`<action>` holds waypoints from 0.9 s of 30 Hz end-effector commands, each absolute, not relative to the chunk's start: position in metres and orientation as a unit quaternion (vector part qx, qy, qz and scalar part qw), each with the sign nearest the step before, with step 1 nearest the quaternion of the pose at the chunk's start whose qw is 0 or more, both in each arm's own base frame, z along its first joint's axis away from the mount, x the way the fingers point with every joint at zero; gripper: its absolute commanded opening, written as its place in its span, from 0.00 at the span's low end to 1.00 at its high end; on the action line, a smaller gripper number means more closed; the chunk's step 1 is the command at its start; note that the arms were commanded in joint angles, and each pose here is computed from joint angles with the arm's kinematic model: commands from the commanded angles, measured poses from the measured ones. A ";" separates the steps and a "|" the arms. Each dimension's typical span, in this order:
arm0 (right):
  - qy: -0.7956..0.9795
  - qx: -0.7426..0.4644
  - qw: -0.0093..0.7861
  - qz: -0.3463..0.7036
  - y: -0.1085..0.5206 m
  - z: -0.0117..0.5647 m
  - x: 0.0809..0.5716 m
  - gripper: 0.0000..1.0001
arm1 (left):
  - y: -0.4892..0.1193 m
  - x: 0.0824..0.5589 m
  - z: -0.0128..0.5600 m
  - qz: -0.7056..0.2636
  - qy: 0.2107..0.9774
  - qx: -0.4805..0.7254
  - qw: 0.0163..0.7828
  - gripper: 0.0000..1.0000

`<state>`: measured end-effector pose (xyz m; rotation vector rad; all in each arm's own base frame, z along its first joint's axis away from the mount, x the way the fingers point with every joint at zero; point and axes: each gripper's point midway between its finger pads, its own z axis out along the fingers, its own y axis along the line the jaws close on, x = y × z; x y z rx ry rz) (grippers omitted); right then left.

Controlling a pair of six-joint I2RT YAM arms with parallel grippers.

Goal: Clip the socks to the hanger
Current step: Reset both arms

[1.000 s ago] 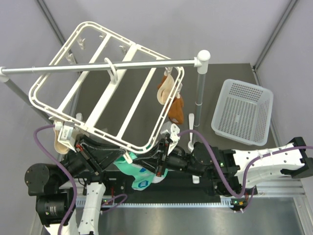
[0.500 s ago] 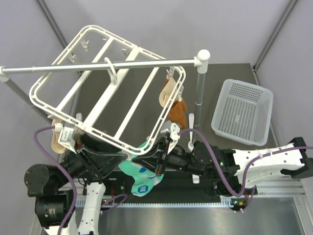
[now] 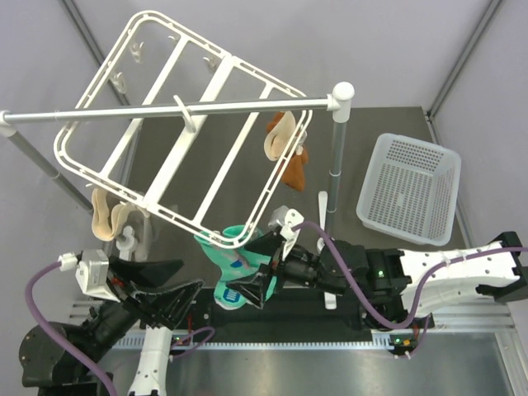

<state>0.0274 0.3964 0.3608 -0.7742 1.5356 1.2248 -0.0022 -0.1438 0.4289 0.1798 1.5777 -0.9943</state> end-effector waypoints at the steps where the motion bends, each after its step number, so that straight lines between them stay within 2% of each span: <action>1: 0.642 -0.318 0.509 0.477 0.363 0.377 0.040 1.00 | -0.117 0.002 0.403 -0.336 0.708 0.036 0.620 0.79; 6: 0.664 -0.316 0.502 0.454 0.333 0.359 0.047 1.00 | -0.106 0.005 0.391 -0.315 0.709 0.001 0.631 0.78; 10: 0.711 -0.296 0.499 0.397 0.303 0.322 0.062 1.00 | -0.104 0.011 0.378 -0.316 0.717 -0.013 0.621 0.76; 17: 0.774 -0.130 0.558 0.269 0.229 0.270 0.119 1.00 | -0.088 0.019 0.366 -0.282 0.711 -0.051 0.642 0.78; 19: 0.770 -0.092 0.577 0.256 0.216 0.257 0.129 1.00 | -0.086 0.020 0.363 -0.285 0.700 -0.062 0.652 0.79; 27: 0.768 0.021 0.596 0.234 0.186 0.228 0.145 1.00 | -0.090 0.042 0.320 -0.324 0.713 -0.099 0.614 0.79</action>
